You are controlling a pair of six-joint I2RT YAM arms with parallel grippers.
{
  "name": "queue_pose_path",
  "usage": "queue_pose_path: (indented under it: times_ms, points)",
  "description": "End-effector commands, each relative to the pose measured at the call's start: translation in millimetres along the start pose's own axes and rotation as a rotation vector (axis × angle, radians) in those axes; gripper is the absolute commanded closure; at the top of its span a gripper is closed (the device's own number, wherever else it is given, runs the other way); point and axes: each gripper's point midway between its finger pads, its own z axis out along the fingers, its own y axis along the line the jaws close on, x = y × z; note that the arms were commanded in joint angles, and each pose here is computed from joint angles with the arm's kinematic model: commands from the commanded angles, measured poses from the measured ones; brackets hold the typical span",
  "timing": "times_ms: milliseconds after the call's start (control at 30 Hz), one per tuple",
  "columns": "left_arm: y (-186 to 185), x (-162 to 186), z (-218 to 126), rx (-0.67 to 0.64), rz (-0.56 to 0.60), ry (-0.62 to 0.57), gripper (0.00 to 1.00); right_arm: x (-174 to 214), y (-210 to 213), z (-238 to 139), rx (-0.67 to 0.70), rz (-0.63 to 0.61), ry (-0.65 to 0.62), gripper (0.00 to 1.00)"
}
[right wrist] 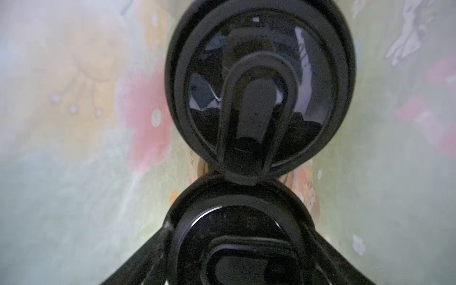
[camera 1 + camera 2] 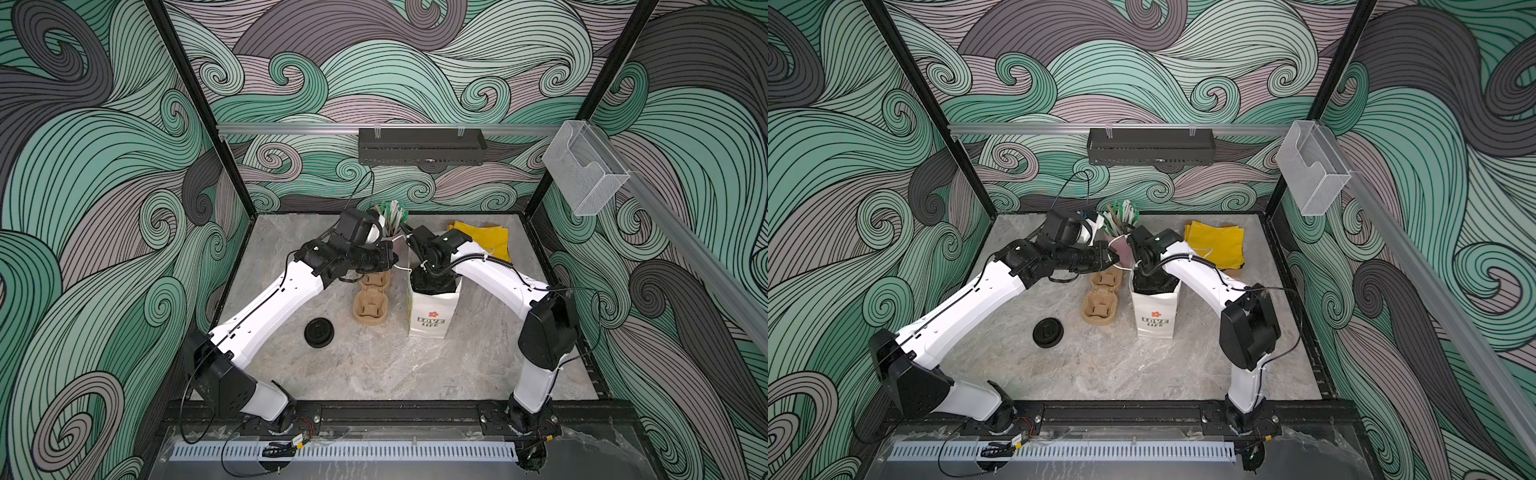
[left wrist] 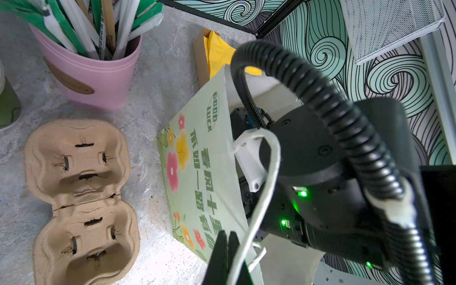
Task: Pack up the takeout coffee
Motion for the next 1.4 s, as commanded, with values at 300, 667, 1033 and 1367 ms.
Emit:
queue_pose_path:
  times_ms: [300,667,1033,1367]
  points:
    - [6.1,1.3,-6.8,-0.027,0.017,0.002,1.0,40.5,-21.6,51.3,0.133,0.02,0.233,0.11]
    - [5.4,2.3,-6.0,-0.023,0.016,0.006,1.0,39.6,-20.3,38.4,0.136,0.024,0.21,0.04]
    - [7.8,3.4,-4.7,-0.029,0.016,0.01,1.0,27.9,-11.2,10.9,0.081,0.027,0.133,0.01]
    - [10.1,6.6,-2.3,-0.035,0.017,0.02,1.0,25.9,-15.6,-11.6,0.071,0.046,0.075,0.01]
